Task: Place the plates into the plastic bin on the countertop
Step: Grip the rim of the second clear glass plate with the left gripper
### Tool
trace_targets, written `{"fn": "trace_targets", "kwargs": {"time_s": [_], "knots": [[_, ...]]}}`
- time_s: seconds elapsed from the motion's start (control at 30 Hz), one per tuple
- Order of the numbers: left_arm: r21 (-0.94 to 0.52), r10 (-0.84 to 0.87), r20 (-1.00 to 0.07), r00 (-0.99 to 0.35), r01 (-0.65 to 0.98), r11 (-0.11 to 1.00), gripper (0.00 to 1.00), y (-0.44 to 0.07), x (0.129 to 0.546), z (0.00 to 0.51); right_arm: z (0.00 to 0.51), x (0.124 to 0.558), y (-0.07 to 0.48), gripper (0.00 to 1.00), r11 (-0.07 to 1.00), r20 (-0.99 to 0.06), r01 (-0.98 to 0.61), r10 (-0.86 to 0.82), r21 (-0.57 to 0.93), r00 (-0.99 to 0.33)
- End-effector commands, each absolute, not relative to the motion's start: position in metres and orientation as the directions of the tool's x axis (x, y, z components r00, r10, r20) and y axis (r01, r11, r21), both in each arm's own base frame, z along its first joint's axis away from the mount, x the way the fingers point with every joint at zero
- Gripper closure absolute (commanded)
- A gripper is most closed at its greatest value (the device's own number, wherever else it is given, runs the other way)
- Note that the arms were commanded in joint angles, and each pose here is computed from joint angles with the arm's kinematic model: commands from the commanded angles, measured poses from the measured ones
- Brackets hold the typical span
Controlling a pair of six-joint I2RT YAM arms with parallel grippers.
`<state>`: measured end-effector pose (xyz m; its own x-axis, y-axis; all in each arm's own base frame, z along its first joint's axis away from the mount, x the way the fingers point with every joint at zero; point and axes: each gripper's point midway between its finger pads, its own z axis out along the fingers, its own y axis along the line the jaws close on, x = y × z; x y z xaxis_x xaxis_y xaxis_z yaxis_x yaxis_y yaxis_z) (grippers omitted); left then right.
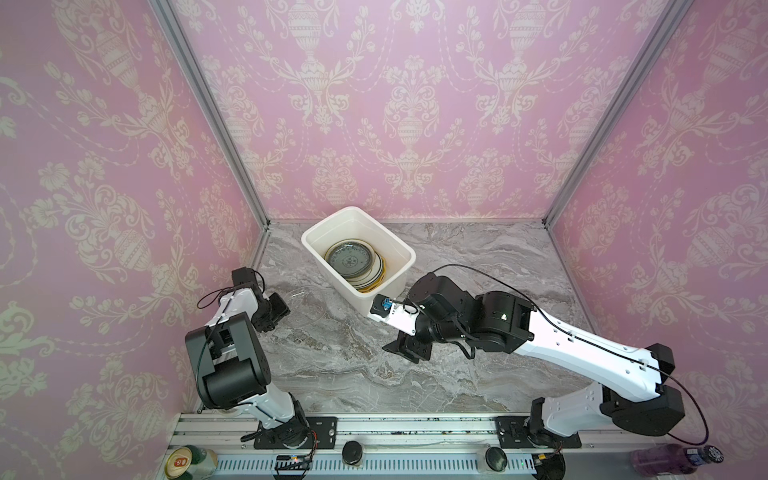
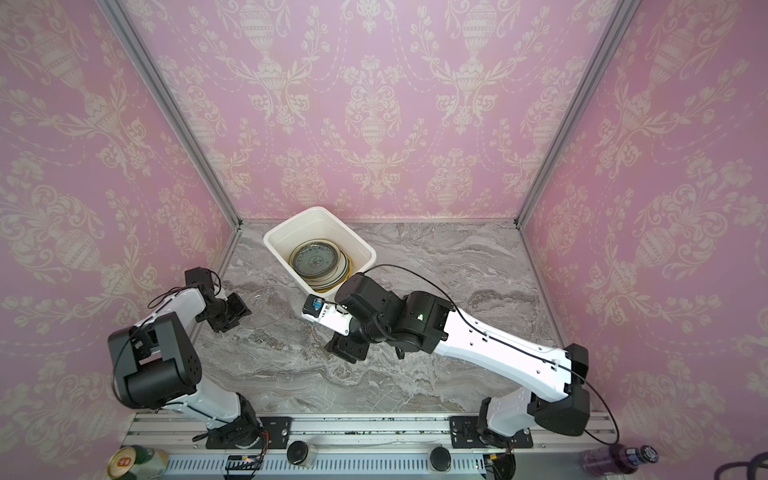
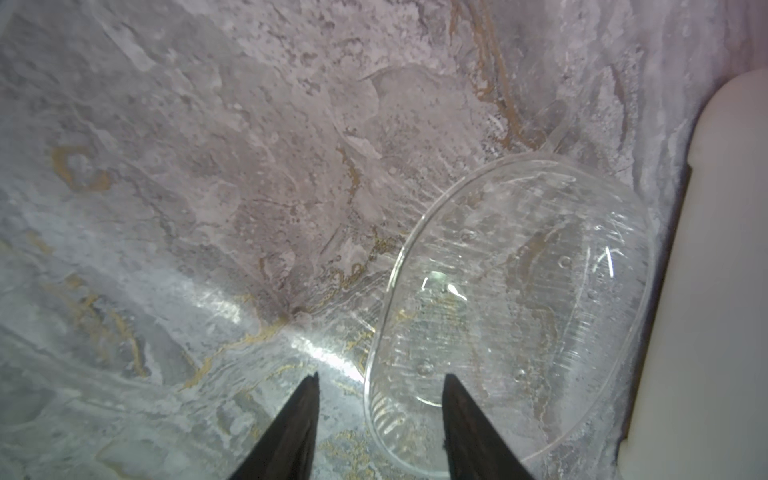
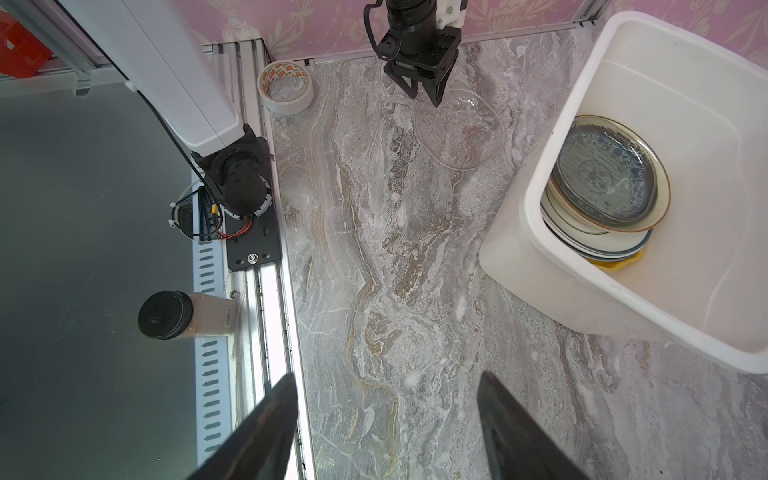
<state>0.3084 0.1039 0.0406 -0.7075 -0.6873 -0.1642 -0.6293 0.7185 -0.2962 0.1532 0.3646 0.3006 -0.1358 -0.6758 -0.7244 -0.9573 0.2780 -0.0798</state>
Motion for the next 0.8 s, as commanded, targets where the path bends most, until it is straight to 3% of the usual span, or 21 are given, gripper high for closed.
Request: {"fn": "trace_targets", "kwargs": {"time_s": [0.0,0.23,0.63,0.77], "knots": [[-0.328,-0.67,-0.159,-0.725,-0.601,0.729,0.53,0.104,0.321,0.037,0.301,0.154,0.369,0.3,0.27,-0.731,-0.958,-0.672,-0.094,-0.118],[-0.327,-0.666,-0.148,-0.731,-0.599,0.731,0.64,0.107,0.33,0.03,0.301,0.156,0.378,0.3,0.269,-0.736,-0.959,-0.666,-0.086,-0.121],[-0.297,-0.674,-0.135,-0.726,-0.619,0.727,1.0,0.106,0.316,0.021,0.31,0.16,0.381,0.31,0.296,-0.748,-0.952,-0.648,-0.077,-0.142],[-0.279,-0.696,-0.147,-0.703,-0.646,0.711,1.0,0.107,0.309,0.024,0.317,0.162,0.38,0.31,0.311,-0.76,-0.947,-0.633,-0.078,-0.146]]}}
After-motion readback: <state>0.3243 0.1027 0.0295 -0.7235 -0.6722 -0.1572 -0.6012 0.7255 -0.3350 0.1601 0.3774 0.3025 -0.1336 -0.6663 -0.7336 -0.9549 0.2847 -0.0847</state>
